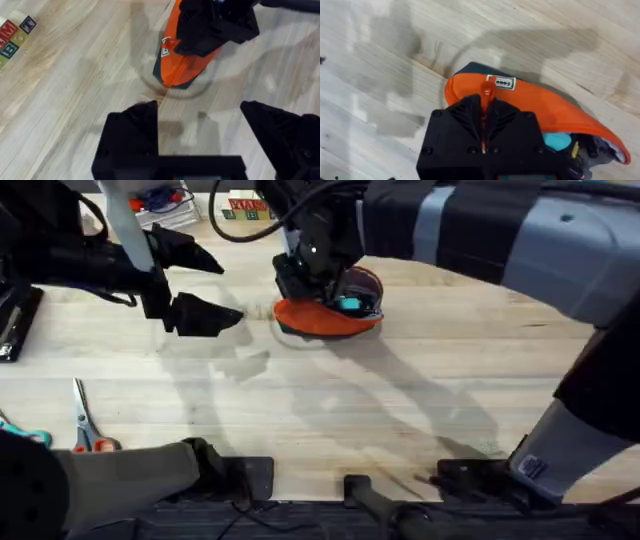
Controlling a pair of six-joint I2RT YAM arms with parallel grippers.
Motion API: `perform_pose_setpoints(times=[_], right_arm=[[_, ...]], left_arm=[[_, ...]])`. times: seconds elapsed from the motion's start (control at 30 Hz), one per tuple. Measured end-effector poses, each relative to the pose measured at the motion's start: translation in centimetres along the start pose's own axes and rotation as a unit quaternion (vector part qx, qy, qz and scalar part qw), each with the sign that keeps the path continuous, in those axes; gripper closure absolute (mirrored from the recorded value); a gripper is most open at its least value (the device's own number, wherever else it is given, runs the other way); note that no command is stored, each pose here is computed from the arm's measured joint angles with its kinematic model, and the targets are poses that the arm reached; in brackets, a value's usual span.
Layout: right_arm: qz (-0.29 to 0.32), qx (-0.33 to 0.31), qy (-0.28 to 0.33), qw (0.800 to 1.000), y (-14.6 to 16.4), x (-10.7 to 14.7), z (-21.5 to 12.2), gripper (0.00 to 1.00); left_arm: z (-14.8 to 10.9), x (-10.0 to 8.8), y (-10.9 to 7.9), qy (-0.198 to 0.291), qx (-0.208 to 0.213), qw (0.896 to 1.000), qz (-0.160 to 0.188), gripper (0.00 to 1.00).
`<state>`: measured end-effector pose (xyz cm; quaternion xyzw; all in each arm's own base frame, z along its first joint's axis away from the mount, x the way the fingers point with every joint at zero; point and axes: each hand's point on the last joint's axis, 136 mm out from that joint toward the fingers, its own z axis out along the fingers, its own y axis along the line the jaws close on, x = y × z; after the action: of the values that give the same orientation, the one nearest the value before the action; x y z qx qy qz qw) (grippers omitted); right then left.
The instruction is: Unzip the bag, pick up the pens from the table one at a time and place them inside, then zip the bag closed.
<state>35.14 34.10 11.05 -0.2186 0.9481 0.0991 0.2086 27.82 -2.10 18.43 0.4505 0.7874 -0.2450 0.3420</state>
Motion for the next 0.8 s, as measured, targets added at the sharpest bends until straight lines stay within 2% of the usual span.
perform_pose_setpoints(times=[0.4, 0.8], right_arm=[[0.000, 0.000, -0.005, 1.000, 0.2, -0.8, -0.7, 0.969], [-0.001, 0.042, -0.013, 0.999, -1.0, -2.0, -2.9, 0.969]], left_arm=[[0.0, 0.0, 0.0, 0.000, 0.000, 1.000, 0.000, 0.008], [0.0, 0.0, 0.0, 0.000, 0.000, 1.000, 0.000, 0.008]])
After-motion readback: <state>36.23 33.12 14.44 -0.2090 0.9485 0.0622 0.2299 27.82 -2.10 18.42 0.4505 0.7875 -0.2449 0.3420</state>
